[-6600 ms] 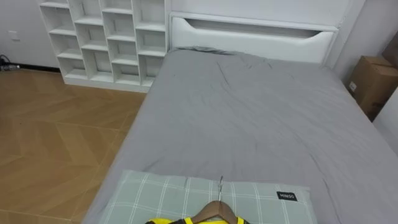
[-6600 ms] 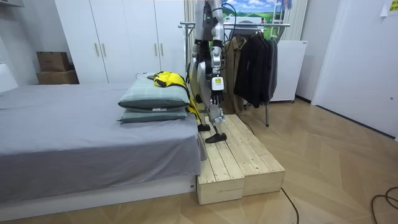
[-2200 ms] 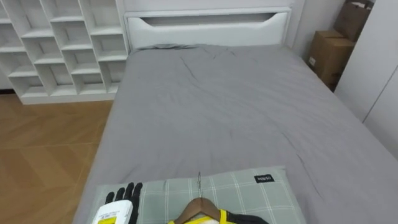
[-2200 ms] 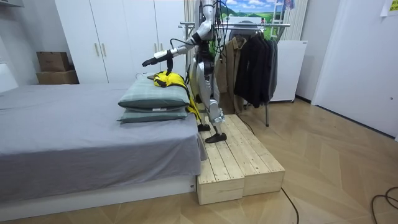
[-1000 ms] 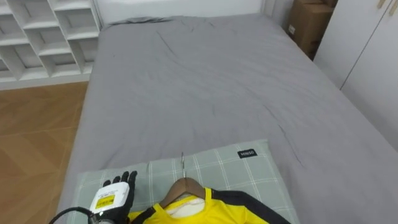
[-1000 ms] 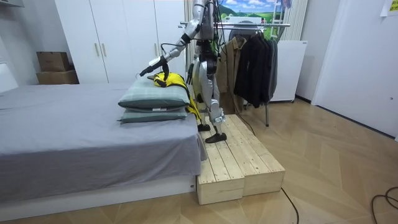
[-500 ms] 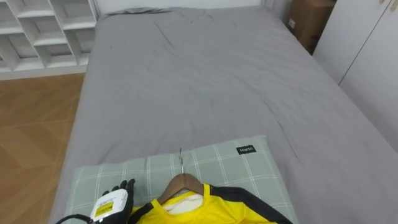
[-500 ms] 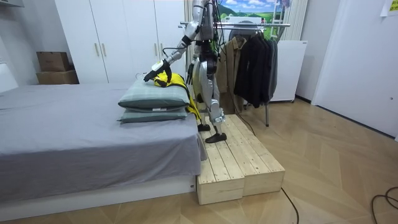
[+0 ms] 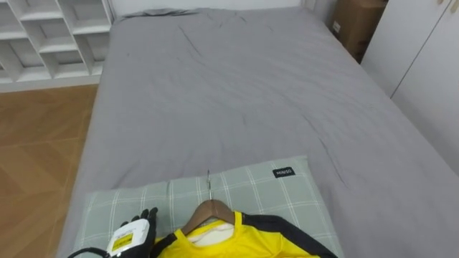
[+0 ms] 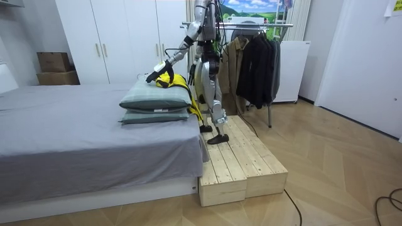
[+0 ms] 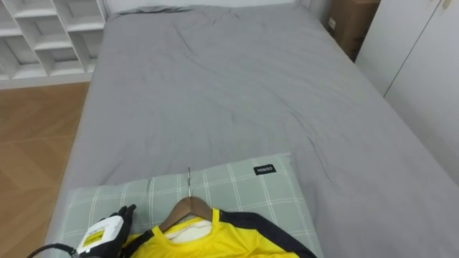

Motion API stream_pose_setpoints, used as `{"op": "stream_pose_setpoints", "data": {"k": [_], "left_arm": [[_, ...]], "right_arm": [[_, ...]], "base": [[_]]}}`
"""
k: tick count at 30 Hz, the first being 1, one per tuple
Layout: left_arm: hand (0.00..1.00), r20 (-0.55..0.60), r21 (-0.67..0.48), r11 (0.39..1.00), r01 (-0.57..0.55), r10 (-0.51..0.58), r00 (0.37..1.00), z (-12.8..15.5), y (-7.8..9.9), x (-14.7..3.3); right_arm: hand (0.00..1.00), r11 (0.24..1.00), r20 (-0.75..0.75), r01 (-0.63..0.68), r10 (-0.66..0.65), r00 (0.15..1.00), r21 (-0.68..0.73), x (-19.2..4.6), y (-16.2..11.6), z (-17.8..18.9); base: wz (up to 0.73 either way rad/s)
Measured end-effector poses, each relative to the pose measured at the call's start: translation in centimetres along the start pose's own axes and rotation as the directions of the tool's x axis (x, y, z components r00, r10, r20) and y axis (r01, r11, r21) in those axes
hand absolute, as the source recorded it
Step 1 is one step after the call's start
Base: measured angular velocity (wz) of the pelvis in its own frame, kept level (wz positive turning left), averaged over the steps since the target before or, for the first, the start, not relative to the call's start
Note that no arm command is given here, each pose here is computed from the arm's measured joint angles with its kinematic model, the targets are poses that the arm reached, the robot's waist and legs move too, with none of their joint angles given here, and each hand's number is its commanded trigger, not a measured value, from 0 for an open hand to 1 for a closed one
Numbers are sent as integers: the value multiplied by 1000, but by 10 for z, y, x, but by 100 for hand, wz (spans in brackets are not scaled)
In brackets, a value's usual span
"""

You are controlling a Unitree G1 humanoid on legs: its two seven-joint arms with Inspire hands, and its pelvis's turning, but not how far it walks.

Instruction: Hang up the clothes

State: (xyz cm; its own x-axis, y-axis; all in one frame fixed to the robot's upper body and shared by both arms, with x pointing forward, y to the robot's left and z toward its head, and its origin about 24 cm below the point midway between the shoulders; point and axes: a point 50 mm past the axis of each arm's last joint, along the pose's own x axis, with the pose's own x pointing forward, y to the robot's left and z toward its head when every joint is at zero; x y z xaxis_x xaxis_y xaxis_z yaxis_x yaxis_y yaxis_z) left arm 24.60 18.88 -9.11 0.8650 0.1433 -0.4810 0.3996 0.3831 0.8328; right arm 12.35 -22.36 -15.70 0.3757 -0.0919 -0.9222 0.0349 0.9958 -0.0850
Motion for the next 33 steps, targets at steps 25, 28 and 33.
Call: {"op": "stream_pose_setpoints", "data": {"k": [25, 28, 33], "left_arm": [[0, 16, 24, 997, 68, -69, 998, 6, -12, -3], [0, 21, 34, 997, 71, -71, 997, 7, -12, -2], [0, 16, 37, 997, 66, -67, 998, 6, -9, 0]], "right_arm": [[0, 995, 4, -67, 67, 998, -73, 1, 7, 9], [0, 994, 8, -72, 73, 997, -81, 2, 8, 12], [0, 991, 20, -81, 83, 996, -103, 2, 9, 19]], "base": [[0], [-5], [-7]]}}
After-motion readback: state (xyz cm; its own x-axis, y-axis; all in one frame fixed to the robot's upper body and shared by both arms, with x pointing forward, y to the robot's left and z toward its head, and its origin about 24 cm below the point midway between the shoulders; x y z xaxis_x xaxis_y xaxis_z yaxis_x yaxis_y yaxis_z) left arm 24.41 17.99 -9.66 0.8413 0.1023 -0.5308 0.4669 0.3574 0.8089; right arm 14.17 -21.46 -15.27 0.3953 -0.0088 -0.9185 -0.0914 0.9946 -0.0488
